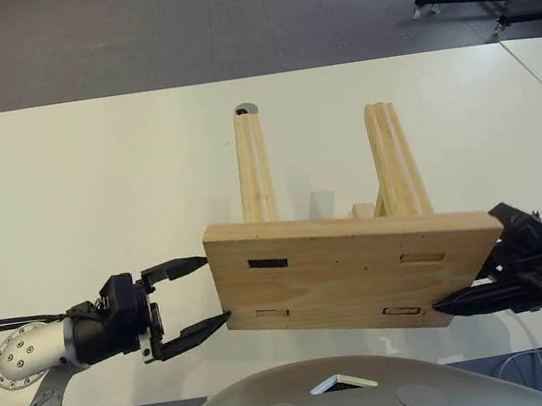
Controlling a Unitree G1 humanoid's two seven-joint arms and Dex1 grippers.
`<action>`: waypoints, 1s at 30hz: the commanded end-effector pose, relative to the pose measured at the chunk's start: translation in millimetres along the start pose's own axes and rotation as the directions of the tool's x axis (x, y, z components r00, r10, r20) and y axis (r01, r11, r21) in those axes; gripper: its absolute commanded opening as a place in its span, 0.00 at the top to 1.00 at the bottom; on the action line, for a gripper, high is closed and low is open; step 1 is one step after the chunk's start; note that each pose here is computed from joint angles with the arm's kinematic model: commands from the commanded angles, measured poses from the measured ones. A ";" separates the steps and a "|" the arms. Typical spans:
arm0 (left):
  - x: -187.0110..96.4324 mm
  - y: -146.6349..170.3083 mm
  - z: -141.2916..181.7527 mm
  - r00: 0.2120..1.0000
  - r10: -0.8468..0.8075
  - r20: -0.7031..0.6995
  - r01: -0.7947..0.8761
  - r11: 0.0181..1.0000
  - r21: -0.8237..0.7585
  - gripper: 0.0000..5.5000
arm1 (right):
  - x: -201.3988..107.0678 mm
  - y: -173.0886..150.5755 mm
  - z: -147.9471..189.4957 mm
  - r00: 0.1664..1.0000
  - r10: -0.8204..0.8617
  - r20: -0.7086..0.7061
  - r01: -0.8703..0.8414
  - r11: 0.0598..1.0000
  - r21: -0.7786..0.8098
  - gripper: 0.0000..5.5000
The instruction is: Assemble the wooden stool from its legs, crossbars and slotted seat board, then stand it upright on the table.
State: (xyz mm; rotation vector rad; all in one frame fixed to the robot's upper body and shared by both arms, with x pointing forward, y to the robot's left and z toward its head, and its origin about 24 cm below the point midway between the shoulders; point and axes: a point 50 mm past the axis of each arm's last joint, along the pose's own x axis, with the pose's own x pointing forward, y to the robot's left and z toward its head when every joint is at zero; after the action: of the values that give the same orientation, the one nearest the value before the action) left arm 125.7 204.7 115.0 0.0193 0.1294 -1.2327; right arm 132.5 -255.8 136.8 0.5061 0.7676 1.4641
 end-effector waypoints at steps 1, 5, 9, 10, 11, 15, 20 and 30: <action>-12.9 9.9 8.6 0.977 0.209 0.032 -0.209 0.978 -0.018 0.27 | -10.1 32.1 30.5 0.975 0.221 0.015 -0.203 0.868 0.454 0.71; -8.3 6.3 15.9 0.976 0.196 0.091 -0.193 0.980 -0.042 0.27 | -17.9 41.3 51.8 0.976 0.208 0.060 -0.205 0.803 0.559 0.72; -9.1 3.9 26.1 0.974 0.189 0.126 -0.182 0.981 -0.061 0.27 | -25.2 40.6 65.7 0.978 0.183 0.096 -0.202 0.747 0.634 0.76; -10.3 3.7 27.1 0.972 0.196 0.129 -0.189 0.980 -0.065 0.27 | -26.7 34.1 68.9 0.980 0.170 0.108 -0.200 0.752 0.628 0.76; -11.2 3.2 27.1 0.971 0.203 0.129 -0.196 0.978 -0.069 0.27 | -27.5 26.0 72.3 0.981 0.156 0.118 -0.196 0.759 0.620 0.76; -12.0 1.6 23.8 0.970 0.212 0.123 -0.203 0.976 -0.083 0.27 | -24.3 -7.1 85.7 0.989 0.086 0.121 -0.141 0.808 0.573 0.77; -13.4 4.0 22.5 0.973 0.206 0.100 -0.198 0.977 -0.083 0.27 | -20.6 -33.3 75.1 0.993 0.016 0.117 -0.086 0.776 0.625 0.77; -10.3 5.4 17.5 0.980 0.178 0.085 -0.171 0.981 -0.089 0.27 | -20.8 -37.9 89.9 0.978 0.049 0.205 -0.165 0.784 0.598 0.52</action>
State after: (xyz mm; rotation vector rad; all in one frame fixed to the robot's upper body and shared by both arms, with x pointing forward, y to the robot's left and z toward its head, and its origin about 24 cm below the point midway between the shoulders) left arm 127.1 214.3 134.8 -0.1078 0.0767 -1.0426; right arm 217.9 -266.7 168.3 1.1960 1.1118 1.2287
